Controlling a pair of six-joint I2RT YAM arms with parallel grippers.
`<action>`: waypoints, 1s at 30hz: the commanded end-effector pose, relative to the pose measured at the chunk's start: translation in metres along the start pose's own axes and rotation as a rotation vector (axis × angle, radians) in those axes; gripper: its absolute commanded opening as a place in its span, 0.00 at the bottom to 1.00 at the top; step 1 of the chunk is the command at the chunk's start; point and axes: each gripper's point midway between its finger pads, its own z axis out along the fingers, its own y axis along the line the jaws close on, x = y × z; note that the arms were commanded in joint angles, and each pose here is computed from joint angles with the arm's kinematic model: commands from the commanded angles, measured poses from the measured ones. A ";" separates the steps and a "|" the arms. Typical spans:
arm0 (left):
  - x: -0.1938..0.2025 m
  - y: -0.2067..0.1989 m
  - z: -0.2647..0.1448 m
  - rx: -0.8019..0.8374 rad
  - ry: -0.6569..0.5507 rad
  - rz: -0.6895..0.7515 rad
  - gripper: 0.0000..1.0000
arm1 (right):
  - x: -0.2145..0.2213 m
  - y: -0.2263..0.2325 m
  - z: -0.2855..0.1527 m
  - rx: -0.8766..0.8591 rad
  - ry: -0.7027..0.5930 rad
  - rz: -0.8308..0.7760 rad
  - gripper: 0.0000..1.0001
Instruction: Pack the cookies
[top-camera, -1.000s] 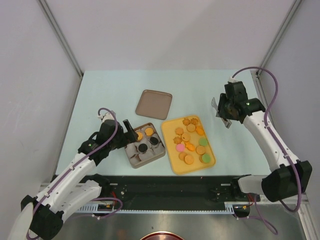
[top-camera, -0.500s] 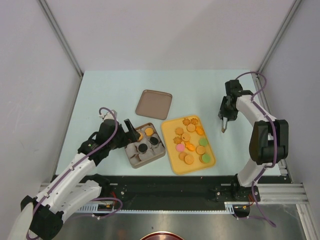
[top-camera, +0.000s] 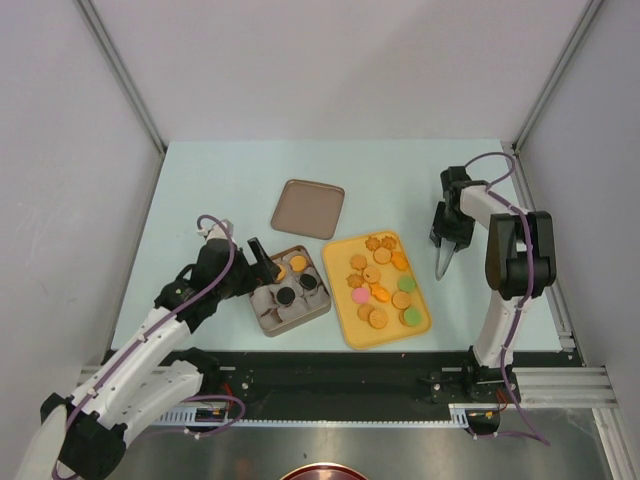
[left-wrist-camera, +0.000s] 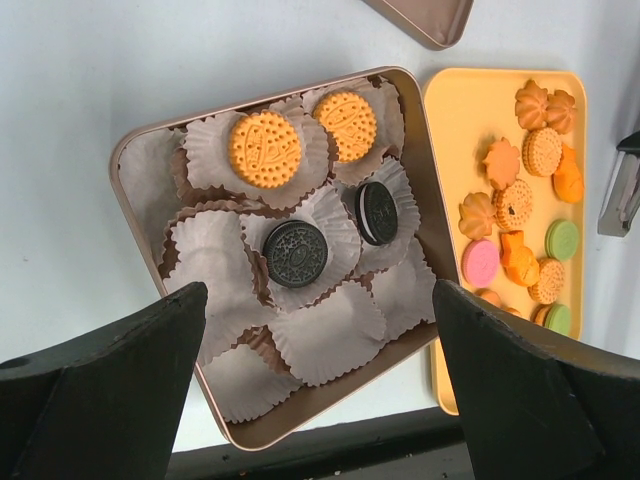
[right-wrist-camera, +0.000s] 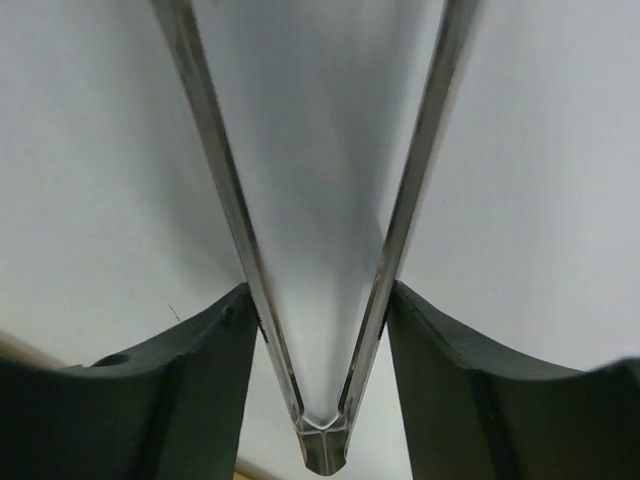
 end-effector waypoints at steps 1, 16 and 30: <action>-0.010 -0.006 -0.004 0.026 -0.036 -0.001 1.00 | -0.004 -0.003 0.007 0.047 -0.007 0.015 0.65; -0.018 -0.006 -0.008 0.015 -0.062 0.021 1.00 | -0.039 0.042 -0.133 -0.215 -0.404 0.051 0.82; -0.039 -0.007 -0.021 -0.023 -0.096 0.068 1.00 | -0.039 0.242 -0.120 -0.431 -0.439 -0.248 0.62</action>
